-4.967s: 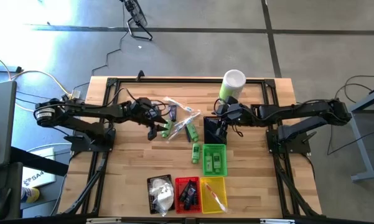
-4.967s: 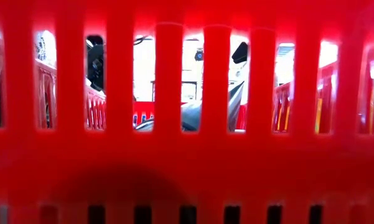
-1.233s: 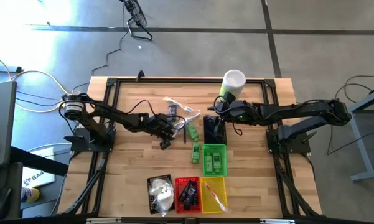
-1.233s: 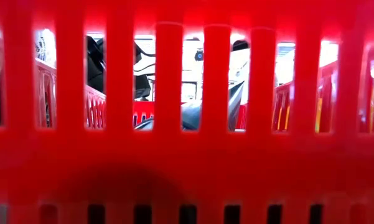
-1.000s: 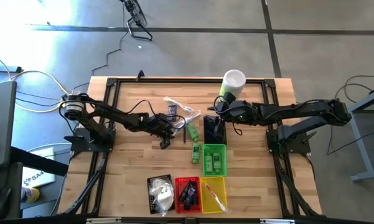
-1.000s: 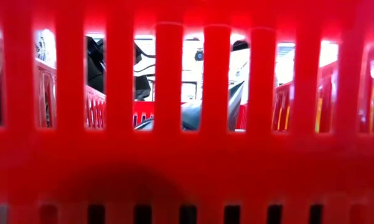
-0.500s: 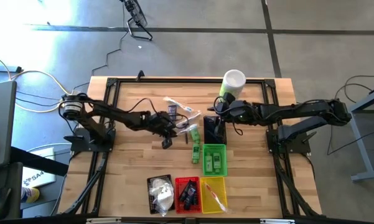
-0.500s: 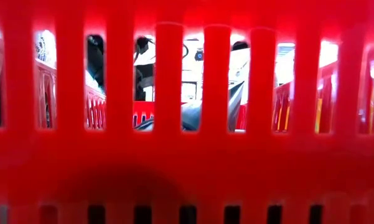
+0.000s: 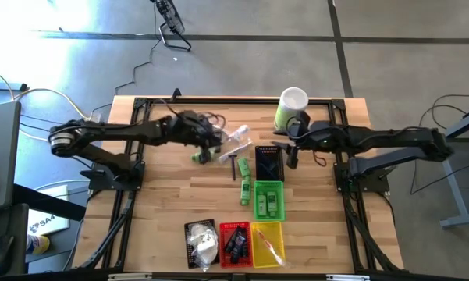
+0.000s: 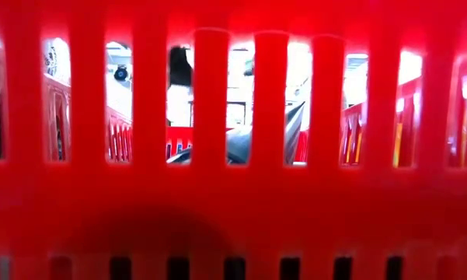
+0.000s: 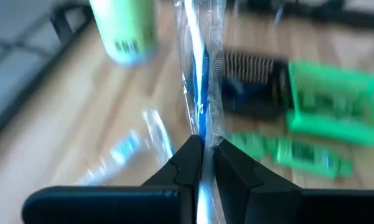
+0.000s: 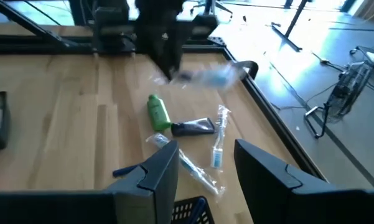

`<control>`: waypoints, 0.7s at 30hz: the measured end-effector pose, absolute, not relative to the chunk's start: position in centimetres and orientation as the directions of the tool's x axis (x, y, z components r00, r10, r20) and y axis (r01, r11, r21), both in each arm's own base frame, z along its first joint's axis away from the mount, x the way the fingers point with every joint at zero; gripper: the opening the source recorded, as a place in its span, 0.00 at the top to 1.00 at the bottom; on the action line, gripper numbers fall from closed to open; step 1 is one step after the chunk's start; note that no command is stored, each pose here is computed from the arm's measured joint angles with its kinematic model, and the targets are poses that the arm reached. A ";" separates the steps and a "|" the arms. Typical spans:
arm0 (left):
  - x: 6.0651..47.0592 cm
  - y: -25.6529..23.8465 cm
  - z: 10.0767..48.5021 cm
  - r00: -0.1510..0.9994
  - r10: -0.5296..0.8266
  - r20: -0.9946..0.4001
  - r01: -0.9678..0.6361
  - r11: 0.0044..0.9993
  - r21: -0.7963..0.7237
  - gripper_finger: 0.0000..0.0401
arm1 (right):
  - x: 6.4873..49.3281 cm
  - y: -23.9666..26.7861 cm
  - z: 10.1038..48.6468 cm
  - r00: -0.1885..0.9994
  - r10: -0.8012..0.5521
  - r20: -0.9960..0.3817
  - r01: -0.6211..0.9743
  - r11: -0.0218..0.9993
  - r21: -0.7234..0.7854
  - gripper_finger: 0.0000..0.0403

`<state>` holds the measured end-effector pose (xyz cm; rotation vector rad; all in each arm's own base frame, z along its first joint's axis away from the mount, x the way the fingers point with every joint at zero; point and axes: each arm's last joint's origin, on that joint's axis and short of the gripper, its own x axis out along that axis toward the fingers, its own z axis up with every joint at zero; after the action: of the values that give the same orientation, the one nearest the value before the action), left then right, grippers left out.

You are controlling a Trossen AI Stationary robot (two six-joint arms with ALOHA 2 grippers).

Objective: Pick & Place Travel size toiletries
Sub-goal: Put the blue toothbrush into the yellow bin

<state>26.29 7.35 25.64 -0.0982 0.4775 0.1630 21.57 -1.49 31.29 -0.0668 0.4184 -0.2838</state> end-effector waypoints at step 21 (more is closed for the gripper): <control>27.2 5.7 28.7 0.982 -0.009 -0.189 0.020 0.998 0.054 0.91 | 28.2 -2.0 29.5 0.956 -0.202 -0.212 0.220 0.973 0.064 0.63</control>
<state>27.17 5.67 28.67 0.0554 0.1903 -0.0147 28.22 -2.02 29.46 0.0875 0.2064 -0.2141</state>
